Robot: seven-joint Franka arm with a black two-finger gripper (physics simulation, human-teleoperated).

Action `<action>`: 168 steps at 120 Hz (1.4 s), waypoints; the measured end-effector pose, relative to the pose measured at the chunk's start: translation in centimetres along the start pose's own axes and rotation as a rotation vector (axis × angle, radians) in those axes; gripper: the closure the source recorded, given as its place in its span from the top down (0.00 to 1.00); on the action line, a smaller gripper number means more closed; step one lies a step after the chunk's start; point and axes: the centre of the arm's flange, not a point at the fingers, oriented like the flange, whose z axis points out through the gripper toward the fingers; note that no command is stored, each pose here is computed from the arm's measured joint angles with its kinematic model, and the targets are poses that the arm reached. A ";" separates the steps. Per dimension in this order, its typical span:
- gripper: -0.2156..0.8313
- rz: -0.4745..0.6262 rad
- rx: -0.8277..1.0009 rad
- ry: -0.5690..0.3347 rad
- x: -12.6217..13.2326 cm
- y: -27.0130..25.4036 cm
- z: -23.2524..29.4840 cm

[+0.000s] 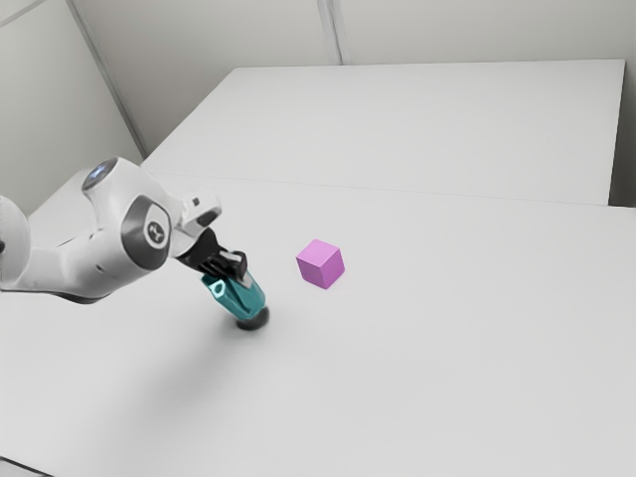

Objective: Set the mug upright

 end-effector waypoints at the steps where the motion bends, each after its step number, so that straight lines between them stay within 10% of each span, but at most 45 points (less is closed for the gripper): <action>1: 0.05 0.001 0.003 -0.001 0.0 0.0 0.0; 59: 0.05 0.225 0.200 -0.042 1.0 1.6 0.5; 168: 0.14 0.086 0.209 -0.103 -2.5 1.6 1.1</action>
